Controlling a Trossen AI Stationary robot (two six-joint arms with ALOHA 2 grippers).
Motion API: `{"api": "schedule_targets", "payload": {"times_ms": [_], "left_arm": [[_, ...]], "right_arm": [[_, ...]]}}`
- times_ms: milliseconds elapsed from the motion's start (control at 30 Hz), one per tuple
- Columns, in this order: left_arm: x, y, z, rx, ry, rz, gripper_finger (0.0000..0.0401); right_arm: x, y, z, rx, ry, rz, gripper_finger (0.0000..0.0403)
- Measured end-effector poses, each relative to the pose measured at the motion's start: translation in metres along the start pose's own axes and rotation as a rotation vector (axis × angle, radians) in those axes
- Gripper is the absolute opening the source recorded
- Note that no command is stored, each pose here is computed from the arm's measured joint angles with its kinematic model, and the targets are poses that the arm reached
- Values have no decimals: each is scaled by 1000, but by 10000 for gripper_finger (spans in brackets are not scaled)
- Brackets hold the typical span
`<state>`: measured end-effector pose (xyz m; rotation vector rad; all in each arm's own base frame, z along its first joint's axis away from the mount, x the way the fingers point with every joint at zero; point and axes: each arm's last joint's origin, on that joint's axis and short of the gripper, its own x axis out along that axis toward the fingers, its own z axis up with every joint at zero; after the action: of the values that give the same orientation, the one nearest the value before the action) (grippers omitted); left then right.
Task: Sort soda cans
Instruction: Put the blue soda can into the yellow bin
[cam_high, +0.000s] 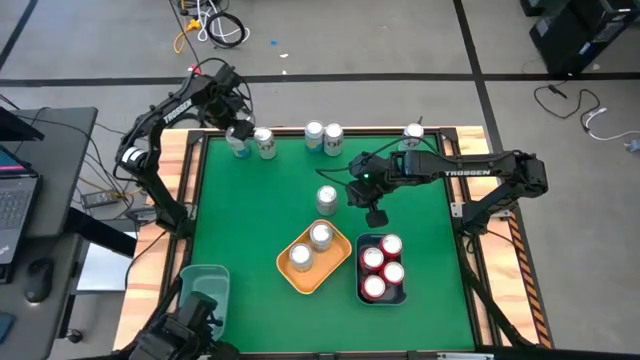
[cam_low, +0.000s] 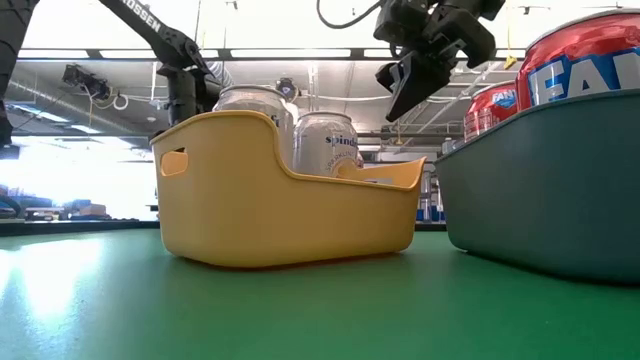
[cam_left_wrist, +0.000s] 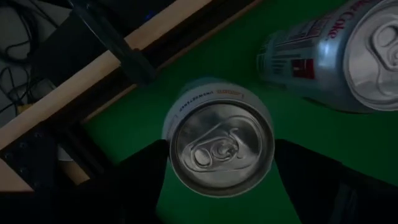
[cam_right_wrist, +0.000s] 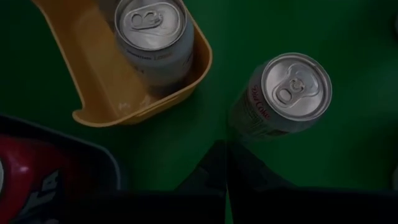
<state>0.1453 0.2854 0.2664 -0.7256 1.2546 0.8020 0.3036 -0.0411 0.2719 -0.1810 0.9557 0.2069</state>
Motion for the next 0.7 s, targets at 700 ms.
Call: {"api": "schedule_targets", "payload": {"times_ms": [700], "left_arm": [[8, 0, 3, 3, 17, -31, 300]], "right_arm": [[0, 1, -1, -38, 15, 6, 0]]}}
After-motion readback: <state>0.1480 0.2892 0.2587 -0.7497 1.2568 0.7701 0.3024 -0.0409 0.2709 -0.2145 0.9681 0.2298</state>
